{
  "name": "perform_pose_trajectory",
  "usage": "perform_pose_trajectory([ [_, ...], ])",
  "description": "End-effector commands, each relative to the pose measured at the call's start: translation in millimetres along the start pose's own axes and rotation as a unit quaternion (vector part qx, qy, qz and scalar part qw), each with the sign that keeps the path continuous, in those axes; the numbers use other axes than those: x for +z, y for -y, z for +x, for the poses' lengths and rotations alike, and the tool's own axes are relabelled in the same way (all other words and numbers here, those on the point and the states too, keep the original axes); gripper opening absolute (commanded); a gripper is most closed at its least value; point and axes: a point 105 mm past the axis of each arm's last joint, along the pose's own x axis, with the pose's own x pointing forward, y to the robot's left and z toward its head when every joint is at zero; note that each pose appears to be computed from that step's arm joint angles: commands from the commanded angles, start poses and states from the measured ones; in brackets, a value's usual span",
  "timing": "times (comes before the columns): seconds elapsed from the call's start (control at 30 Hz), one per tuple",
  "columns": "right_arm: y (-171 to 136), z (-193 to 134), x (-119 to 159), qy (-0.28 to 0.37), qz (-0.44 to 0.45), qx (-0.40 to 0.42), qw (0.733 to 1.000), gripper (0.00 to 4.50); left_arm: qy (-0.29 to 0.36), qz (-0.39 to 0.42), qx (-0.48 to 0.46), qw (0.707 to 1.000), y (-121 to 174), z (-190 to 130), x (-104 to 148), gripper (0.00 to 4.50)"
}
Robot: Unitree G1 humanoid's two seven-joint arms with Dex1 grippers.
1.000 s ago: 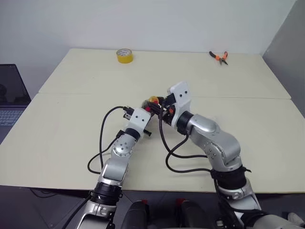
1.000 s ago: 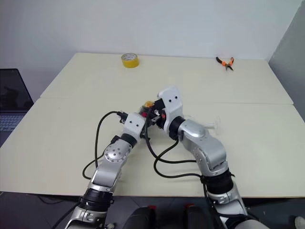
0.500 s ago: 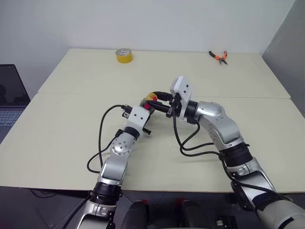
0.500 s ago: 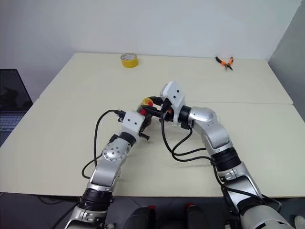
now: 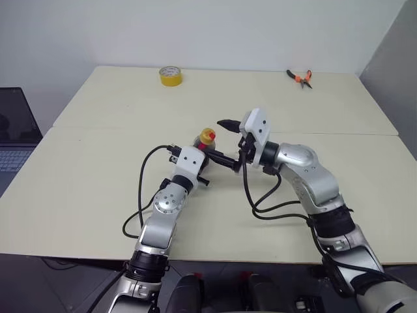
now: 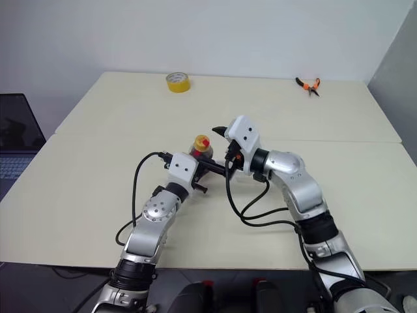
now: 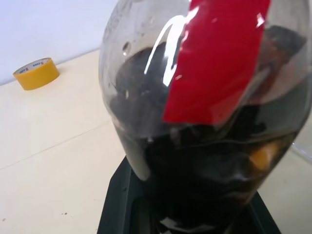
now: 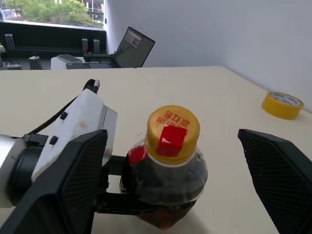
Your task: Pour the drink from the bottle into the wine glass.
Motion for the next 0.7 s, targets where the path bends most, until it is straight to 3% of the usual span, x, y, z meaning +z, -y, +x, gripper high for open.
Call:
perform_pose_trajectory([
  [0.03, -2.1, -2.6, 27.0, 0.045, 0.000, -0.043, 0.998, 4.40, 0.051, 0.001, 0.000, 0.999, 1.3, 0.0, 29.0, 0.72],
  [0.23, -4.3, 13.2, 26.4, 0.051, -0.010, -0.114, 0.992, 4.40, 0.050, 0.000, -0.008, 0.999, 5.8, 1.1, 29.2, 0.72],
  [0.4, -6.2, 21.3, 20.9, 0.039, -0.029, -0.126, 0.991, 4.40, 0.053, 0.003, -0.012, 0.999, 7.0, 1.5, 30.1, 0.72],
  [0.7, 11.2, 13.0, 14.0, 0.033, -0.017, -0.173, 0.984, 4.40, 0.050, 0.004, -0.009, 0.999, 4.4, 0.3, 28.0, 0.67],
])
